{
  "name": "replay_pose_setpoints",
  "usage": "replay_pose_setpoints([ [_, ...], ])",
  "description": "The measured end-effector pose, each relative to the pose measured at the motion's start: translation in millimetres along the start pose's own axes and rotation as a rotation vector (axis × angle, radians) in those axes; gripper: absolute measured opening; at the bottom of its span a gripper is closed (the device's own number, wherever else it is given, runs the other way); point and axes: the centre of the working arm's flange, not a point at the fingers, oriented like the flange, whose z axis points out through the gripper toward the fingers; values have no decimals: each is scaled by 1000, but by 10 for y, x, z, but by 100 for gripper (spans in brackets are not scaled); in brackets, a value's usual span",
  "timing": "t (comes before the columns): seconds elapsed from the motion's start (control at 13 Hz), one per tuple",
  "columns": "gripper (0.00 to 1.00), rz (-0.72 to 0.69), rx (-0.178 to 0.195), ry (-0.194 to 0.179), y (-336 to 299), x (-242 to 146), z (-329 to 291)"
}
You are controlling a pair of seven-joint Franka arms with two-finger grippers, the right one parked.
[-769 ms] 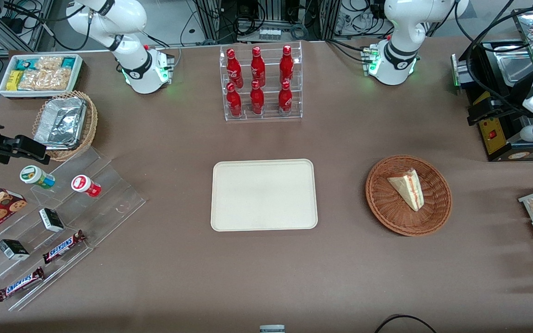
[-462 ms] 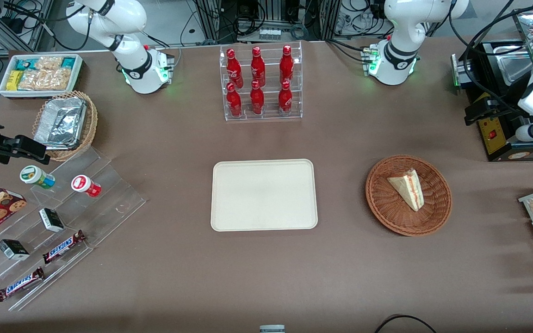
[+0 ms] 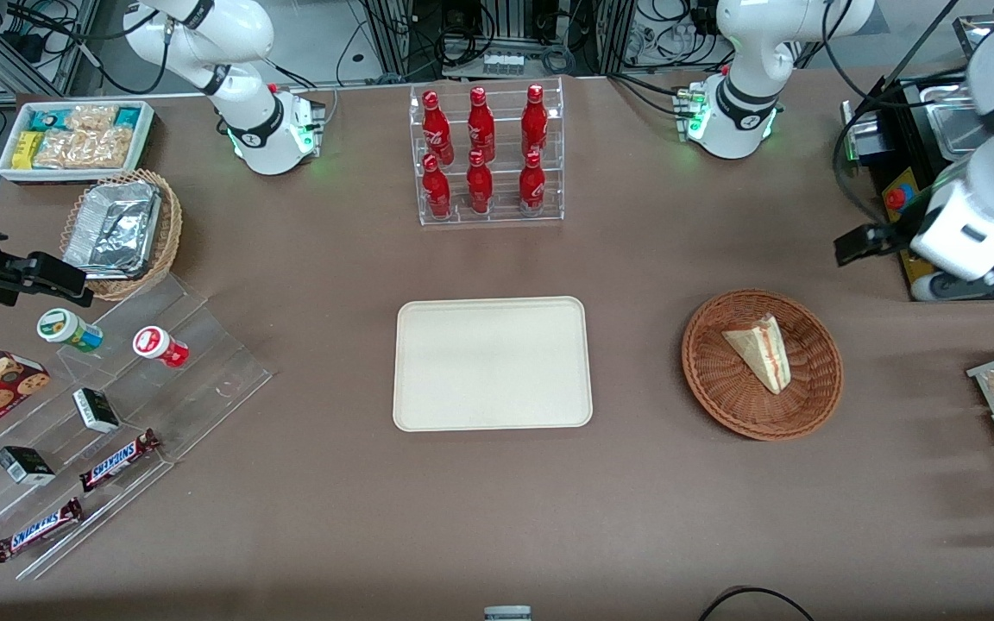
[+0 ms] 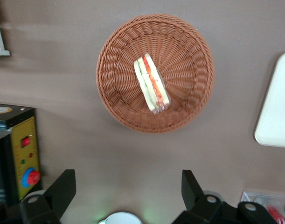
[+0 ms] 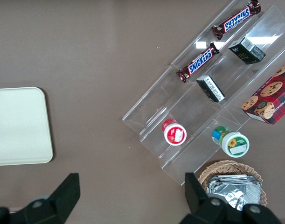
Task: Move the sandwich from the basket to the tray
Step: 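Move the left gripper over the sandwich in the wicker basket, then lower the left gripper and close it on the wrapped sandwich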
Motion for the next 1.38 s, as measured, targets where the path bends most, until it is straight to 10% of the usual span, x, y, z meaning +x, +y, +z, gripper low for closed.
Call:
replay_pose_setpoints([
  [0.69, 100, -369, -42, 93, 78, 18, 1453],
  [1.38, 100, -393, -26, 54, 476, 135, 2089],
])
